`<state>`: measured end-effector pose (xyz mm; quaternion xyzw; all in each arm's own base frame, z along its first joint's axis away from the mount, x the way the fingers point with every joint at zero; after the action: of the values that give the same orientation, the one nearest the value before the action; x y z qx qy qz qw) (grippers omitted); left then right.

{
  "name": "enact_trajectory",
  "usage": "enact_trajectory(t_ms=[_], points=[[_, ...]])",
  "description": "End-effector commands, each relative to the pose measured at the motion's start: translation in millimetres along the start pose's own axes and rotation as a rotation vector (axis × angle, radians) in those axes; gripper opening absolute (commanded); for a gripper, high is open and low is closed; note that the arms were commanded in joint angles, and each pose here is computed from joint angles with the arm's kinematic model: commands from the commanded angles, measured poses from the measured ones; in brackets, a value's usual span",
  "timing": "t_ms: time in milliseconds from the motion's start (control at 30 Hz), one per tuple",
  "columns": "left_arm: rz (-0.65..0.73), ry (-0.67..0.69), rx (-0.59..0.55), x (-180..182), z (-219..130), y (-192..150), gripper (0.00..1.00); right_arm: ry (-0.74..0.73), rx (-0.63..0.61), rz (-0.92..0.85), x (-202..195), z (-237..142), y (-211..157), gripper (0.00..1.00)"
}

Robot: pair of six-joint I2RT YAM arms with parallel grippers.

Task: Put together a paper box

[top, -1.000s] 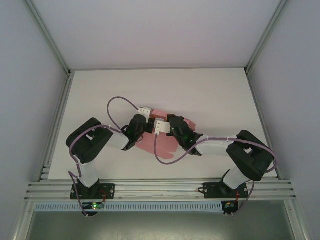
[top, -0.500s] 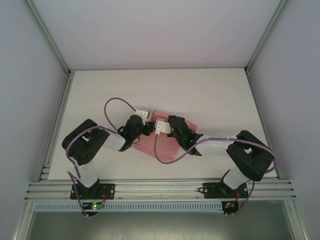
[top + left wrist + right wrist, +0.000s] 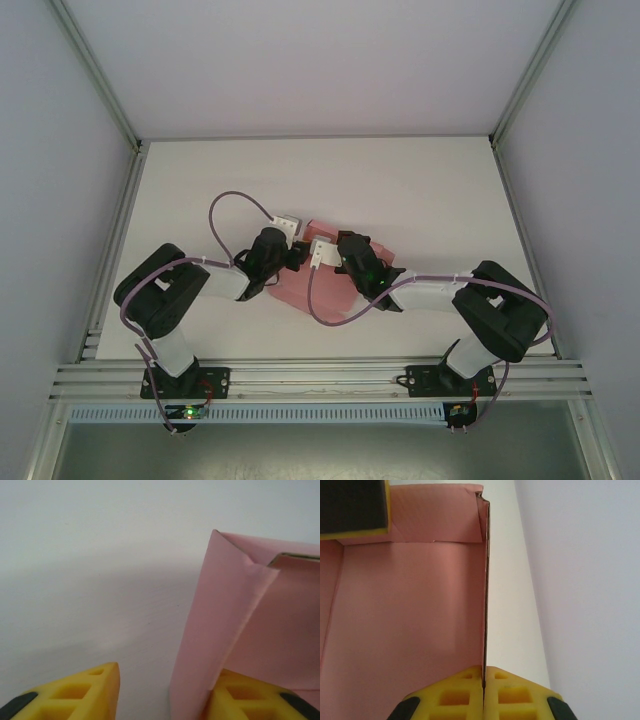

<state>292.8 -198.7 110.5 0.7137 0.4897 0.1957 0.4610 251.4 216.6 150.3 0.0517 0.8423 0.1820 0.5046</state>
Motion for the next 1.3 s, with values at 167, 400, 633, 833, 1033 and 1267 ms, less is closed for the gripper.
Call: enact_trajectory(t_ms=[167,400,633,833,1033,1267], points=[[0.032,0.019,-0.021,-5.2,11.2,7.0,0.36,0.051,-0.029,-0.007,6.4,-7.2,1.2,0.00],[0.062,0.026,-0.040,-6.5,13.0,1.6,0.19,0.053,-0.068,0.016,3.1,-14.2,2.2,0.00],[0.039,0.044,-0.066,-5.9,10.9,2.1,0.08,0.025,-0.102,0.089,-8.4,-21.9,5.4,0.41],[0.017,0.092,-0.078,-3.8,5.2,6.4,0.00,-0.029,-0.188,0.213,-31.6,-43.5,5.7,0.98],[0.014,0.150,-0.082,0.3,0.4,6.1,0.00,-0.117,-0.314,0.515,-76.5,-77.4,-10.1,0.98],[-0.003,0.172,-0.097,2.0,-6.3,8.3,0.00,-0.204,-0.223,0.824,-112.1,-98.0,-58.6,0.98]])
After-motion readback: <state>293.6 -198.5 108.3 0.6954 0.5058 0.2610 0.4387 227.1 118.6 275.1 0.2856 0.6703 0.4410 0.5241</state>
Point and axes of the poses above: each hand's point on the last joint's axis, 136 mm out from that joint toward the fingers, its own z axis out along the fingers, its own x axis along the line the jaws close on, y = z × x, the point moved 10 cm from there along -z, back along the fingers, and after that the axes turned 1 degree about z, right-handed, at the moved point
